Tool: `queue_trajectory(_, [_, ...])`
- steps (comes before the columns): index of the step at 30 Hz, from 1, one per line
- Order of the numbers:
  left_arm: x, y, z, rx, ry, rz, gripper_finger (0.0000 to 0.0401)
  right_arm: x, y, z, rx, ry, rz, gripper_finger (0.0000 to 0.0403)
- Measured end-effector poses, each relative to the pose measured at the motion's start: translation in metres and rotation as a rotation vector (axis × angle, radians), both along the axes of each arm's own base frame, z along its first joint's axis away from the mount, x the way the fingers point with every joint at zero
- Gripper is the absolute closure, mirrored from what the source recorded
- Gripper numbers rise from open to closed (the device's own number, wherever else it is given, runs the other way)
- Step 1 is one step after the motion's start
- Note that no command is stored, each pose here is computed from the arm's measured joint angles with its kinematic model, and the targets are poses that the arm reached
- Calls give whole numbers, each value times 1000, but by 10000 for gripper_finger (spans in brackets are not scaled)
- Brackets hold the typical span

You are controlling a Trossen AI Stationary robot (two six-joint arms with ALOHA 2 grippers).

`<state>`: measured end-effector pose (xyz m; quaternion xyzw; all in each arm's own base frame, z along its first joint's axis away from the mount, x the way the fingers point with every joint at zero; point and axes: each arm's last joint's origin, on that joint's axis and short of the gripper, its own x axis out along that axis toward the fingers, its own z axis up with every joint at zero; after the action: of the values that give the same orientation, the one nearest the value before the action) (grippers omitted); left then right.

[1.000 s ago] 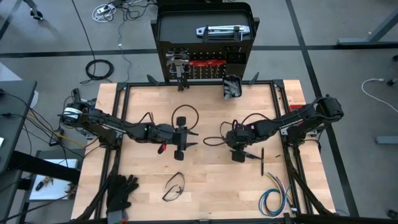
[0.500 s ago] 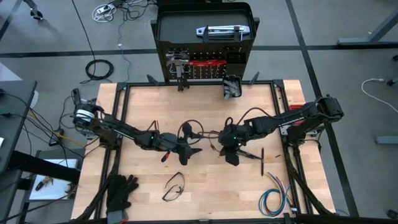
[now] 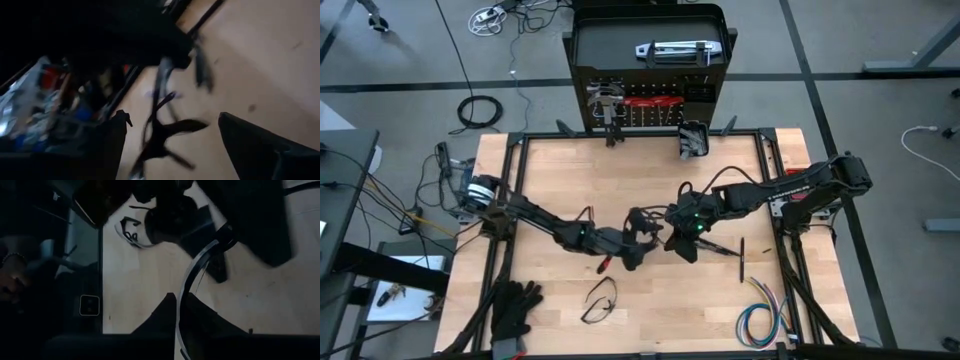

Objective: Hang tools onto peg board
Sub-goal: Hang the top glasses on the pegboard

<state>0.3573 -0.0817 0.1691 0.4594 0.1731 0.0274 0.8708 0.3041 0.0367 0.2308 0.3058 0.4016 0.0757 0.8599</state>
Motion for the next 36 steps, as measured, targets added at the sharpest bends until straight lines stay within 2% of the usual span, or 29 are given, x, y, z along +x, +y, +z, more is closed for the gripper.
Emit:
queue_trajectory(3, [2, -2, 0, 63, 1, 54, 105, 0, 0, 0, 6, 7, -6, 367])
queue_trajectory(6, [2, -2, 1, 76, 0, 68, 131, 0, 0, 0, 11, 10, -11, 368])
queue_trajectory(12, [2, -2, 1, 74, 1, 71, 236, 0, 0, 0, 18, 13, -21, 367])
queue_trajectory(15, [1, -5, 0, 75, 6, 64, 290, 1, 0, 1, 21, 2, -25, 356])
queue_trajectory(17, [1, -6, 0, 75, 7, 59, 312, 1, 0, 2, 22, -12, -25, 346])
queue_trajectory(27, [1, -9, 2, 0, -31, 85, 300, 1, -2, 10, -9, -81, -21, 287])
queue_trajectory(30, [0, -9, 1, -22, -33, 91, 305, -6, -4, 24, -69, -135, -64, 275])
queue_trajectory(36, [0, -9, 0, -113, -48, 124, 307, -34, -4, 59, -264, -260, -183, 264])
